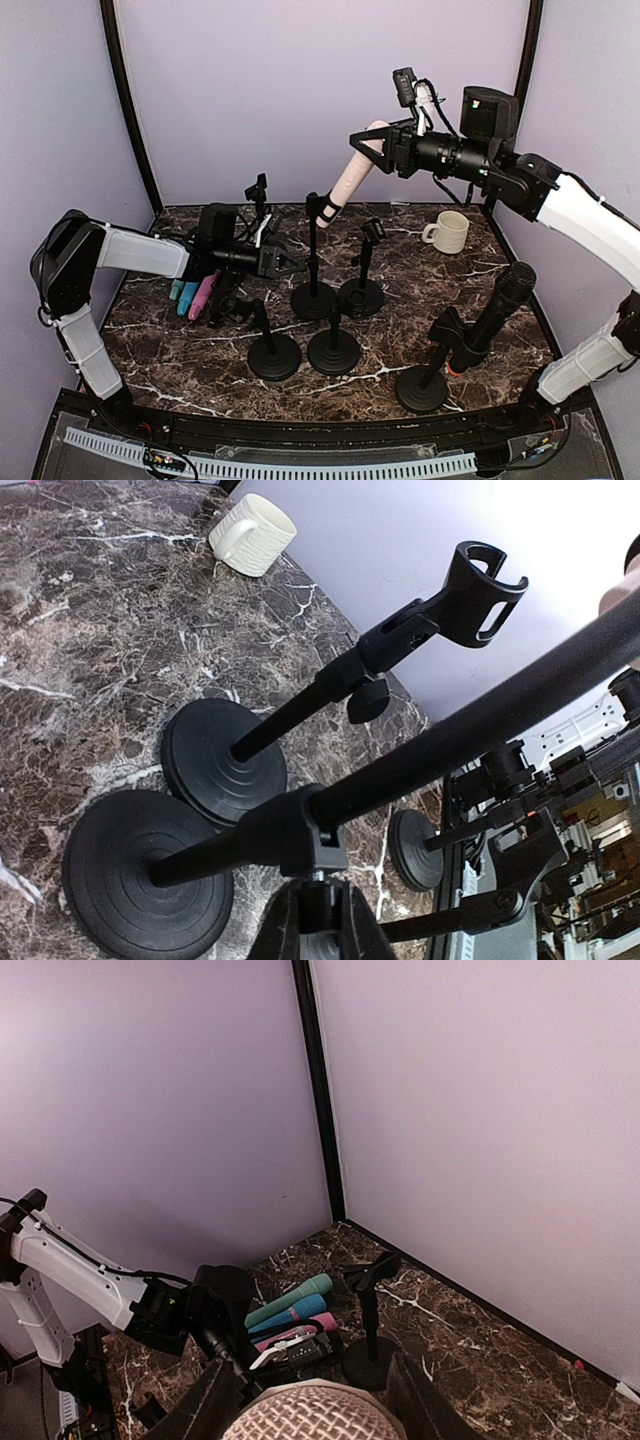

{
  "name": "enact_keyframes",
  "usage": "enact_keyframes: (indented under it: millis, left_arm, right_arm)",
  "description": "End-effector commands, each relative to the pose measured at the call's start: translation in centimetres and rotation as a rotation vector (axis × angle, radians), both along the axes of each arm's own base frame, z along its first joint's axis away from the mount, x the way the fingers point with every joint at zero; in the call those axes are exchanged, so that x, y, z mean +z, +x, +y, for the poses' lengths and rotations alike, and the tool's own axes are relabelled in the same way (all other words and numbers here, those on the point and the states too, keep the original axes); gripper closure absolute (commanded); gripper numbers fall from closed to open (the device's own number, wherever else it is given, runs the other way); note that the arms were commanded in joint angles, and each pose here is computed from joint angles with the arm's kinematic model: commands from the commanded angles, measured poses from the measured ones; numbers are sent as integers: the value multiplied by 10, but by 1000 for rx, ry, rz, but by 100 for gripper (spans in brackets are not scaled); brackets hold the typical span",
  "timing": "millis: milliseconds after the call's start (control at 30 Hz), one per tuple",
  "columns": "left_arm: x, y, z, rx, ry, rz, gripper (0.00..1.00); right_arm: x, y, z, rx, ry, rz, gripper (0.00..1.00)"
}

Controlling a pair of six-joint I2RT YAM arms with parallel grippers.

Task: Remove the microphone from the stand
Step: Unscrew the knob on the microphone stand.

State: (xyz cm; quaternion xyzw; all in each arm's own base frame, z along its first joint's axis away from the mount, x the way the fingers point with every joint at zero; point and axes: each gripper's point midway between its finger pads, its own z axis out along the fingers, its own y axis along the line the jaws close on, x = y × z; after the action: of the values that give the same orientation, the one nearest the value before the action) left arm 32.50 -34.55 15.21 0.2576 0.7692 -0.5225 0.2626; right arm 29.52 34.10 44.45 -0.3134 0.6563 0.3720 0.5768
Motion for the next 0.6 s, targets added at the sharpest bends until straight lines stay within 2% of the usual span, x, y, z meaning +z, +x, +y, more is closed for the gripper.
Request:
enact_keyframes:
  millis: [0, 233, 400, 467, 533, 567]
  left_arm:
    - [-37, -30, -4, -53, 33, 276, 100]
    - [-45, -32, -4, -42, 7, 421, 100]
    - [-46, -32, -2, -35, 17, 431, 98]
    - [-41, -29, -2, -20, 19, 397, 90]
    - [-32, -24, -2, -8, 17, 343, 76]
    - [-29, -21, -2, -8, 13, 310, 65]
  right_arm:
    - [3, -6, -1, 5, 3, -20, 54]
    - [3, -6, -3, -9, 0, -24, 54]
    - [5, -6, -5, -18, 2, -30, 52]
    - [7, -7, -6, -20, 5, -34, 48]
    - [9, -8, -9, -30, 14, -38, 41]
    - [12, -8, -11, -36, 22, -42, 36]
